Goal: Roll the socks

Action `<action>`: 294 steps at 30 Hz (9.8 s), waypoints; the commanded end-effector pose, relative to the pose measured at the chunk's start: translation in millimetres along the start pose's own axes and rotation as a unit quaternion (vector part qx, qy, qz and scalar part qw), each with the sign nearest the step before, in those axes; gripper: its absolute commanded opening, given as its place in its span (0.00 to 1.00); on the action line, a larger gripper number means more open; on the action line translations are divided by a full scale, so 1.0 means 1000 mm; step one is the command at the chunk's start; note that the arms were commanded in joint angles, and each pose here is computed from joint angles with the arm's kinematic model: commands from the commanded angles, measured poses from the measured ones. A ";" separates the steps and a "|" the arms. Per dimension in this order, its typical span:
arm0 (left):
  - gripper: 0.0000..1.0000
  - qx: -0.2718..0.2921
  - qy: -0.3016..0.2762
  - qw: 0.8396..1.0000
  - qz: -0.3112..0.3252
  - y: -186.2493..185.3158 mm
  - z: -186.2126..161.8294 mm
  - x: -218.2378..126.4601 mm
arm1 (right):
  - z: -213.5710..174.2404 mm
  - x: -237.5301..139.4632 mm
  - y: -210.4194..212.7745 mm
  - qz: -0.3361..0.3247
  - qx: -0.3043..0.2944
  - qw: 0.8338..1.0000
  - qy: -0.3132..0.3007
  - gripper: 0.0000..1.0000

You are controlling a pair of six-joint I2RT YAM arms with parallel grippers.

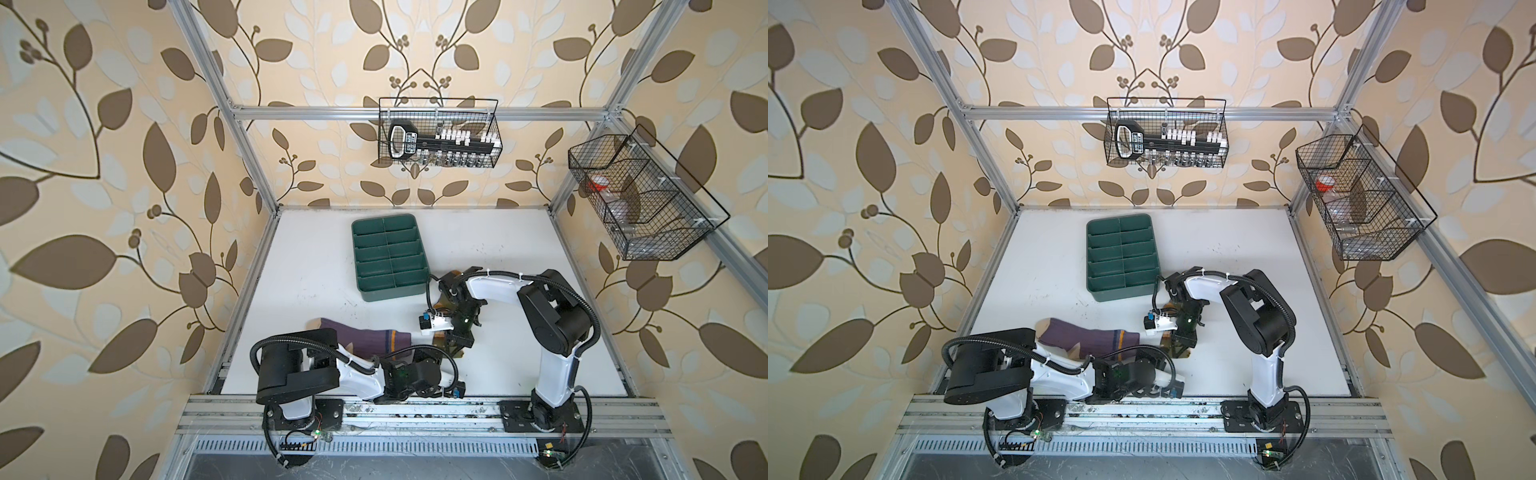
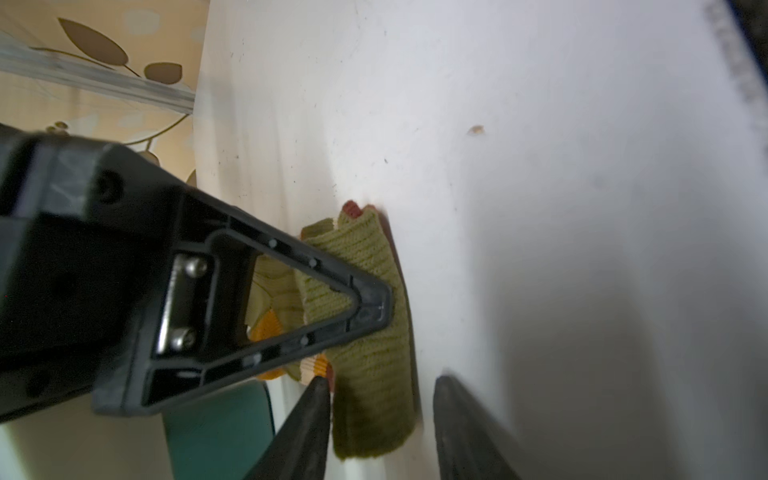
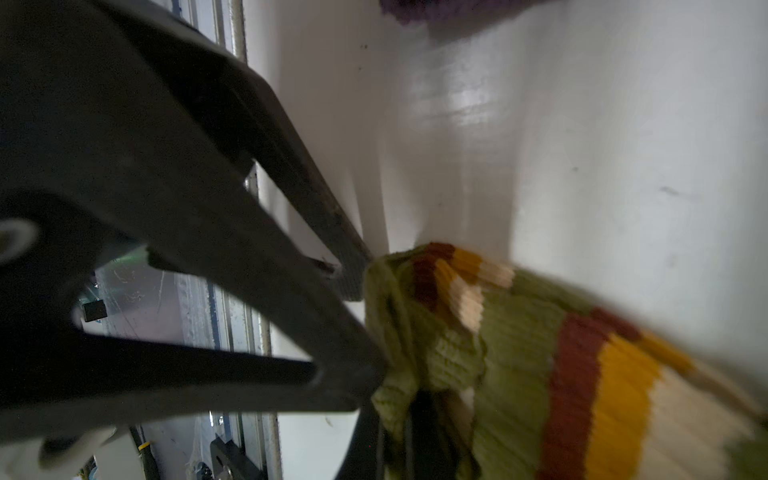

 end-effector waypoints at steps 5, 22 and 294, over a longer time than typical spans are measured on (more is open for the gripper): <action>0.28 -0.028 -0.016 0.999 -0.022 -0.007 0.014 0.018 | -0.010 0.013 -0.002 -0.013 -0.017 1.000 0.019 0.00; 0.00 -0.083 -0.005 0.989 -0.120 -0.027 0.010 0.013 | -0.019 -0.029 -0.007 -0.176 -0.046 0.983 0.019 1.00; 0.34 -0.455 -0.047 0.784 -0.421 0.049 0.008 -0.003 | -0.038 0.029 0.035 -0.413 -0.290 0.859 0.087 0.00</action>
Point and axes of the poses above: each gripper's point midway between its finger pads, its own x axis out along the fingers, its own y axis along the line the jaws close on, z = x × y, the point moved 2 cm from there along -x, back along the fingers
